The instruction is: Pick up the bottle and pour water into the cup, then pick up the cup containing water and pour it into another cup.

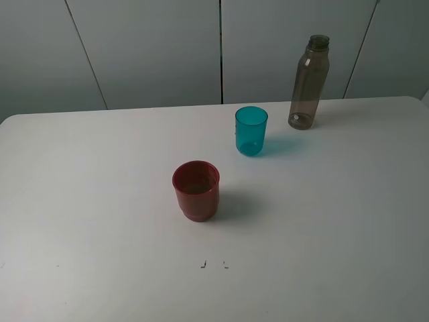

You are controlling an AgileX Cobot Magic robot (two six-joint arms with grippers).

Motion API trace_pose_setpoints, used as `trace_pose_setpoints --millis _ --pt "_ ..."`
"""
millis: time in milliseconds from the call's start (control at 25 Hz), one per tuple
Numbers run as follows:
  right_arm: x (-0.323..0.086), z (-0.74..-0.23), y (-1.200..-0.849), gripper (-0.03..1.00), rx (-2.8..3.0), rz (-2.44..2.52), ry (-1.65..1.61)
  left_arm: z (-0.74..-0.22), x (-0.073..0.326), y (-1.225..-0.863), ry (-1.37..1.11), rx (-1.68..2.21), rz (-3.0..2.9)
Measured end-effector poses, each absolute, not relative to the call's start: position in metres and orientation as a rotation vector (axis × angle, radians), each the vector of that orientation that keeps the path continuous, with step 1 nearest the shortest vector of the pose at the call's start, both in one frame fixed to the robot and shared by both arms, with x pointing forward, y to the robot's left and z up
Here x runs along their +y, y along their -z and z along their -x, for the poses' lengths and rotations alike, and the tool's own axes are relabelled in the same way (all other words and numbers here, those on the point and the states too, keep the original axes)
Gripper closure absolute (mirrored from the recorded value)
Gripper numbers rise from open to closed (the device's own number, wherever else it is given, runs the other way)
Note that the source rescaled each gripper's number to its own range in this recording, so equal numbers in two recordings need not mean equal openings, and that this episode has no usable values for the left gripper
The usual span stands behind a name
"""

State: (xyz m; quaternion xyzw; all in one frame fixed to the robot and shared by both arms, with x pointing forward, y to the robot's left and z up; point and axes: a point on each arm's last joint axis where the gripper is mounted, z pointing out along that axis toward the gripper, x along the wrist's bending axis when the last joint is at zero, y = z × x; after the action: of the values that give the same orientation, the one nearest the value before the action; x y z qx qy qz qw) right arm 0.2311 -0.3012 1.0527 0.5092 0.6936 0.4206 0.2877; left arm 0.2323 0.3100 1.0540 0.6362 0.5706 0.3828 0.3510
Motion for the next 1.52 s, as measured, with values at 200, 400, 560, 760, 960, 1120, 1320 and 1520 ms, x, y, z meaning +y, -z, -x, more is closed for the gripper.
trace_pose_setpoints --millis 200,400,560,760,960,1120,1320,1520 --pt "-0.3010 -0.2308 -1.0528 -0.03 1.814 -1.396 -1.114 -0.2323 0.3100 -1.0540 -0.991 1.477 -1.647" --pt "-0.3002 -0.2308 -1.0528 -0.03 1.654 -1.519 -1.016 -0.2323 0.3100 -1.0540 -0.991 1.477 -1.647" --pt "-0.2993 -0.2308 -1.0528 -0.03 1.546 -1.596 -0.953 -0.2323 0.3100 -1.0540 -0.991 1.477 -1.647" --pt "-0.2992 -0.2308 -1.0528 -0.03 1.532 -1.605 -0.945 -0.2323 0.3100 -1.0540 -0.991 1.477 -1.647" --pt "-0.2995 -0.2308 -1.0528 -0.03 1.530 -1.606 -0.942 -0.2323 0.3100 -1.0540 -0.991 1.477 -1.647" --pt "-0.2998 -0.2308 -1.0528 -0.03 1.527 -1.607 -0.940 -0.2323 0.3100 -1.0540 -0.991 1.477 -1.647" --pt "-0.2998 -0.2308 -1.0528 -0.03 1.526 -1.609 -0.941 -0.2323 0.3100 -1.0540 -0.991 1.477 -1.647" --pt "-0.2998 -0.2308 -1.0528 -0.03 1.525 -1.610 -0.942 -0.2323 0.3100 -1.0540 -0.991 1.477 -1.647"
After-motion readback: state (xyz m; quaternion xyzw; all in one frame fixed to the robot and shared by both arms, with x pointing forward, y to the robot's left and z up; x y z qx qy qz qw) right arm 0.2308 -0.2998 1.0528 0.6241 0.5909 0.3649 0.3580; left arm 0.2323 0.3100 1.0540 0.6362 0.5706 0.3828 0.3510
